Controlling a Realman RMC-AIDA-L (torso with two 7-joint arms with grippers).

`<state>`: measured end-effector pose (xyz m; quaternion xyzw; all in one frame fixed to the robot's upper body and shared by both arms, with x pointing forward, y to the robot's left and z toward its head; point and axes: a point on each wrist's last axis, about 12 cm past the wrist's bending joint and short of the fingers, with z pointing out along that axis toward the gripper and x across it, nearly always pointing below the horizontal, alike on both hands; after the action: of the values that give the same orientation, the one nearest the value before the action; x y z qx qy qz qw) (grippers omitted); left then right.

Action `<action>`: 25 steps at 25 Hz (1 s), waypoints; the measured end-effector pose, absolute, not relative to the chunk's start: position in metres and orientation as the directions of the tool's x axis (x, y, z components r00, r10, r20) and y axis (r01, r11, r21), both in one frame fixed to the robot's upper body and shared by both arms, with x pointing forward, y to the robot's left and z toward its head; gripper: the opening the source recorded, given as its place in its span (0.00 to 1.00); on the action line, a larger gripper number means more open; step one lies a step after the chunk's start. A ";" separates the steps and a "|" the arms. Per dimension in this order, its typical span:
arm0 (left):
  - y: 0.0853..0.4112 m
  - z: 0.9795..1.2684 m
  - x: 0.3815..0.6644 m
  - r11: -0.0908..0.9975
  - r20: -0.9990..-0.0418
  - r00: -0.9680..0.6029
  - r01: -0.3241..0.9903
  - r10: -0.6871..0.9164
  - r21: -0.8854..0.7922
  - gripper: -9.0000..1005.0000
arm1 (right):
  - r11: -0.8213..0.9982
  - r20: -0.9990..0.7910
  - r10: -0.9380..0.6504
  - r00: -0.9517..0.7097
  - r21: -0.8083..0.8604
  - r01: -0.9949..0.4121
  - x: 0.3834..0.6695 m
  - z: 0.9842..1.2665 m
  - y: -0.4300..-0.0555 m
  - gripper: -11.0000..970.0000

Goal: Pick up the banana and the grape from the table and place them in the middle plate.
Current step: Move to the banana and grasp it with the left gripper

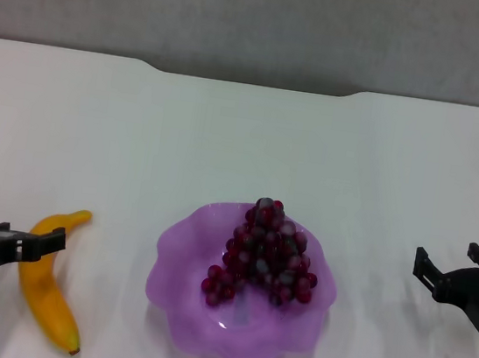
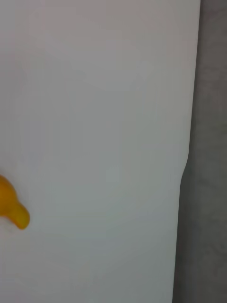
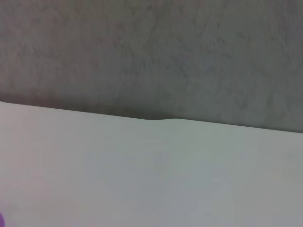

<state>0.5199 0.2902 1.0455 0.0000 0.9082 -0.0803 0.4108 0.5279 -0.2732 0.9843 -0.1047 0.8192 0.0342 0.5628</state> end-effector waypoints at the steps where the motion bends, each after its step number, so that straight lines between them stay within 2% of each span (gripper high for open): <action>1: 0.290 1.044 0.520 0.987 -0.746 -0.662 0.062 -0.069 -0.147 0.83 | 0.976 -0.929 -0.133 -0.344 -0.062 -0.210 0.528 0.984 -0.273 0.89; 16: 0.294 1.024 0.522 0.987 -0.734 -0.668 0.000 -0.120 -0.161 0.82 | 0.975 -0.934 -0.131 -0.333 -0.061 -0.213 0.530 0.986 -0.272 0.89; 25: 0.288 1.017 0.522 0.987 -0.719 -0.687 0.014 -0.107 -0.161 0.82 | 0.975 -0.935 -0.131 -0.329 -0.061 -0.214 0.530 0.987 -0.271 0.89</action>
<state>0.5218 0.2877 1.0174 -0.0254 0.9153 -0.0768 0.3947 0.5304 -0.2713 0.9869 -0.1059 0.8145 0.0366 0.5693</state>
